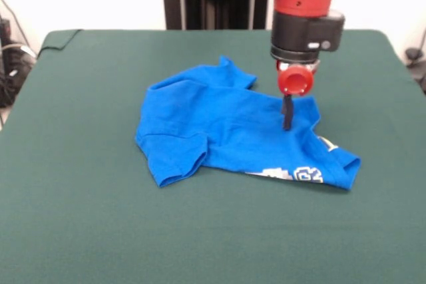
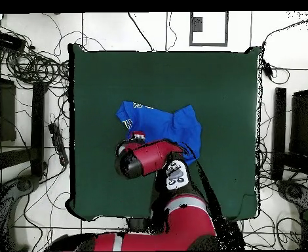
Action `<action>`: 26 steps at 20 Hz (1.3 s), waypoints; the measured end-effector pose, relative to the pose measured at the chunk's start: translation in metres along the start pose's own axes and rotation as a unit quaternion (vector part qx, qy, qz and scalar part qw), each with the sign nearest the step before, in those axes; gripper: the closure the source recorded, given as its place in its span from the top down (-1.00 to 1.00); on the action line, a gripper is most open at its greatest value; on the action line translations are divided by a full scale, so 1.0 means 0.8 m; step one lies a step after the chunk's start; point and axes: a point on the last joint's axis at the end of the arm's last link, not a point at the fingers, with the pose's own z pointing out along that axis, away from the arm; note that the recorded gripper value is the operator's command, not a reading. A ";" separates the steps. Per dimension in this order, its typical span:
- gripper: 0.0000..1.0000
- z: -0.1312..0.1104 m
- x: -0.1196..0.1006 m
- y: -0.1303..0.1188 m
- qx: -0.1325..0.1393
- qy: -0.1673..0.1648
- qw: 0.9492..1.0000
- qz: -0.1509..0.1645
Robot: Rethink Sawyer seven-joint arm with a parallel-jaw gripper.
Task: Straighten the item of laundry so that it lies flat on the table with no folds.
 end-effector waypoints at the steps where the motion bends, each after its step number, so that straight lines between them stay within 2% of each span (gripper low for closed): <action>1: 1.00 0.000 0.004 -0.001 -0.001 -0.001 1.000 -0.004; 4: 1.00 -0.003 0.018 -0.005 -0.004 -0.028 0.999 -0.032; 6: 1.00 -0.006 0.040 -0.012 -0.003 -0.056 0.996 -0.064; 8: 1.00 -0.009 0.078 -0.030 0.008 -0.091 0.990 -0.106; 9: 1.00 -0.012 0.122 -0.055 0.022 -0.124 0.981 -0.148; 11: 1.00 -0.014 0.156 -0.077 0.035 -0.146 0.973 -0.175; 12: 1.00 -0.015 0.160 -0.080 0.037 -0.148 0.972 -0.178; 14: 1.00 -0.018 0.214 -0.118 0.060 -0.177 0.960 -0.207; 15: 1.00 -0.019 0.226 -0.125 0.065 -0.182 0.958 -0.211; 18: 1.00 -0.017 0.243 -0.129 0.071 -0.194 0.956 -0.210; 20: 1.00 -0.016 0.243 -0.127 0.073 -0.196 0.956 -0.206; 23: 1.00 -0.015 0.240 -0.120 0.077 -0.196 0.959 -0.188; 26: 1.00 -0.016 0.232 -0.115 0.074 -0.203 0.959 -0.185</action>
